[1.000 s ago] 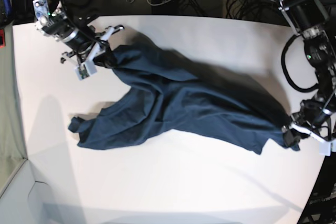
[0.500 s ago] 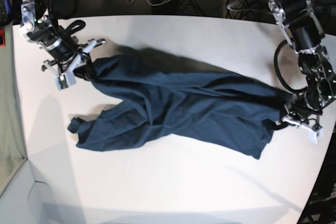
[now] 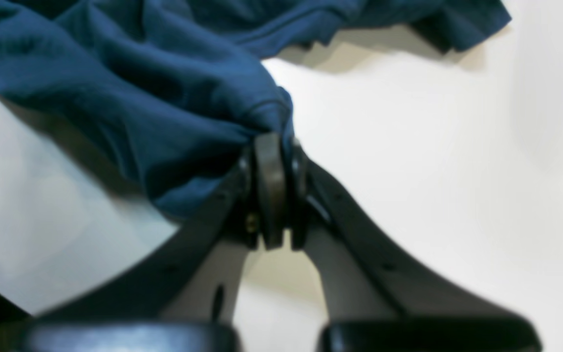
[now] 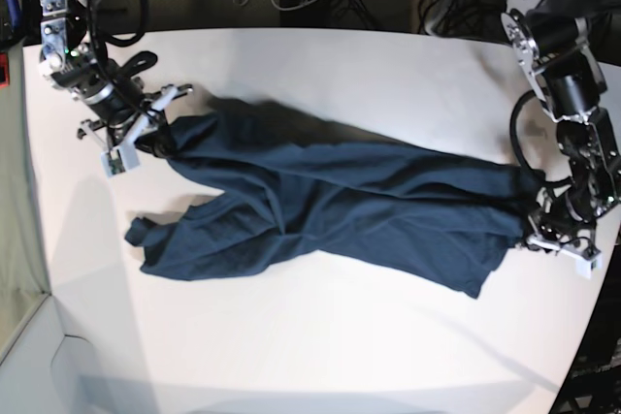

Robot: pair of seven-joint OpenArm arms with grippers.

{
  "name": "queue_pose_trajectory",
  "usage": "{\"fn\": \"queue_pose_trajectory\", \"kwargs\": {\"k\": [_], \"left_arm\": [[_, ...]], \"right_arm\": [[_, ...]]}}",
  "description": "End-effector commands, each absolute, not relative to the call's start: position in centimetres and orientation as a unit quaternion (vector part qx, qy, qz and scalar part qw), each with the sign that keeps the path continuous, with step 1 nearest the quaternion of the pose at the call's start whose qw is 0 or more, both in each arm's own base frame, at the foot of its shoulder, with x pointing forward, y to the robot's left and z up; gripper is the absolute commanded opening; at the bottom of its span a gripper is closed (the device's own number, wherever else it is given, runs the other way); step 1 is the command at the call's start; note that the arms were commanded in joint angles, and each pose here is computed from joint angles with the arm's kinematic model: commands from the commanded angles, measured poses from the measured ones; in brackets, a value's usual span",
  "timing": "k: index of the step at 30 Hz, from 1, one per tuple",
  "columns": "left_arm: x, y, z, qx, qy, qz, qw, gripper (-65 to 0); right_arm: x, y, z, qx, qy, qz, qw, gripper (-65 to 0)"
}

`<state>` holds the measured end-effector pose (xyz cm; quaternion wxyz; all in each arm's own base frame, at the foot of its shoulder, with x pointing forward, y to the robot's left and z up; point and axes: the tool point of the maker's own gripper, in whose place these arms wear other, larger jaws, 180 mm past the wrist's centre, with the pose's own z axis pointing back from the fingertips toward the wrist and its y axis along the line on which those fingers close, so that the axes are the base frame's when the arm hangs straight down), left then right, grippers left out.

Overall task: Layout the t-shirt on the table in an organized manner, then fold the t-shirt properly
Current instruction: 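Hold the shirt with both grippers and adjust the left gripper's pull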

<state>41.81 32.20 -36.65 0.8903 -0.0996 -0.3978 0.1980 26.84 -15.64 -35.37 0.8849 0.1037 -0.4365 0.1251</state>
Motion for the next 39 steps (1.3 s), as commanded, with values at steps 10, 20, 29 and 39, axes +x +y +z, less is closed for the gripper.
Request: {"fn": "queue_pose_trajectory", "kwargs": {"k": [10, 20, 29, 39], "left_arm": [[38.5, 34.6, -35.4, -0.125, -0.369, 0.242, 0.889, -51.3], [32.1, 35.9, -37.7, -0.095, -0.352, 0.250, 0.897, -51.2], [32.2, 35.2, -39.4, -0.108, -0.344, 0.270, 0.893, -49.8], [32.3, 35.3, -39.3, -0.108, -0.346, 0.266, 0.893, -18.2]], "right_arm": [[27.3, -15.5, -34.3, 0.107, -0.455, 0.129, 0.874, -65.0], [26.4, -14.6, -34.7, 0.123, -0.447, 0.154, 0.873, -65.0], [26.0, -13.3, -34.8, 0.144, -0.445, 0.173, 0.867, -65.0], [25.9, -13.5, -34.8, 0.142, -0.445, 0.173, 0.867, -65.0]]}}
